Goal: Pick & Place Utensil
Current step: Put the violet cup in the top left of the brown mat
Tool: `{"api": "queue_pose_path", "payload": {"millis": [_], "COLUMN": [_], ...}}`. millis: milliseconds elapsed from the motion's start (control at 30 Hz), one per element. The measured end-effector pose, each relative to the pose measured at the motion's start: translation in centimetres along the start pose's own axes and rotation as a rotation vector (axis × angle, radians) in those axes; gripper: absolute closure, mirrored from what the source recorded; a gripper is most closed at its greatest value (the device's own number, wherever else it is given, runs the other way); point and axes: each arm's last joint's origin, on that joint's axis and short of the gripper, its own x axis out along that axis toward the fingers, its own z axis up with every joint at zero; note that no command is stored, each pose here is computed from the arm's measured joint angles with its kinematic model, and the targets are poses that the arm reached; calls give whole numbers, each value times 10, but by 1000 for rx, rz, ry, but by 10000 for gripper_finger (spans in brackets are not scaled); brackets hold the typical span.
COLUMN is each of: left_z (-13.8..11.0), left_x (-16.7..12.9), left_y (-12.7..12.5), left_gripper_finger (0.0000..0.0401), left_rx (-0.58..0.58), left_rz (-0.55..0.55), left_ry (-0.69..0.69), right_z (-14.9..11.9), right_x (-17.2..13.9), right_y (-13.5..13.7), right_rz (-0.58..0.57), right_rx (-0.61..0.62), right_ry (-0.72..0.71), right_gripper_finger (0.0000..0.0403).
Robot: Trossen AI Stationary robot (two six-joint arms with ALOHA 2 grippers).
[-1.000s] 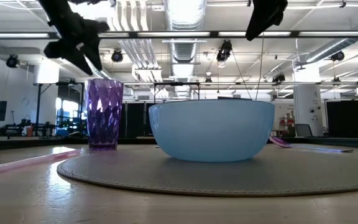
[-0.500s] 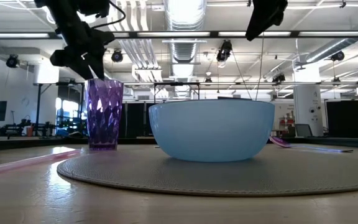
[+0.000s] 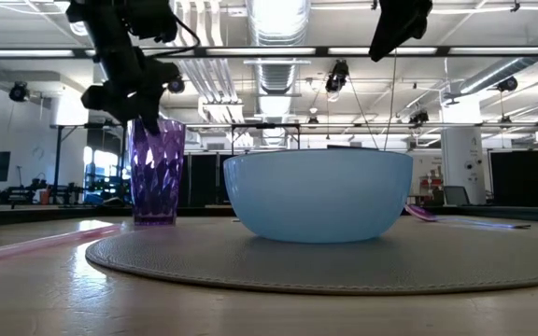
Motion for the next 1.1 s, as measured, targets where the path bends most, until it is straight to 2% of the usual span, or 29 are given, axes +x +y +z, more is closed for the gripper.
{"api": "queue_pose_path", "payload": {"millis": [167,300,733,1100], "left_z": [0,0,1,2], "left_x": [6,9,7,6], "left_y": [-2,-3,-3,-4], "left_gripper_finger": [237,260,387,396], "left_rx": [10,30,106,141], "left_rz": [6,-7,-20,-23], "left_ry": [26,50,43,39], "right_z": [0,0,0,0], "right_x": [0,0,0,0], "right_y": [0,0,0,0], "right_rz": [0,0,0,0], "right_rx": [0,0,0,-2], "right_ry": [0,0,0,0], "right_gripper_finger": [280,280,280,280]}}
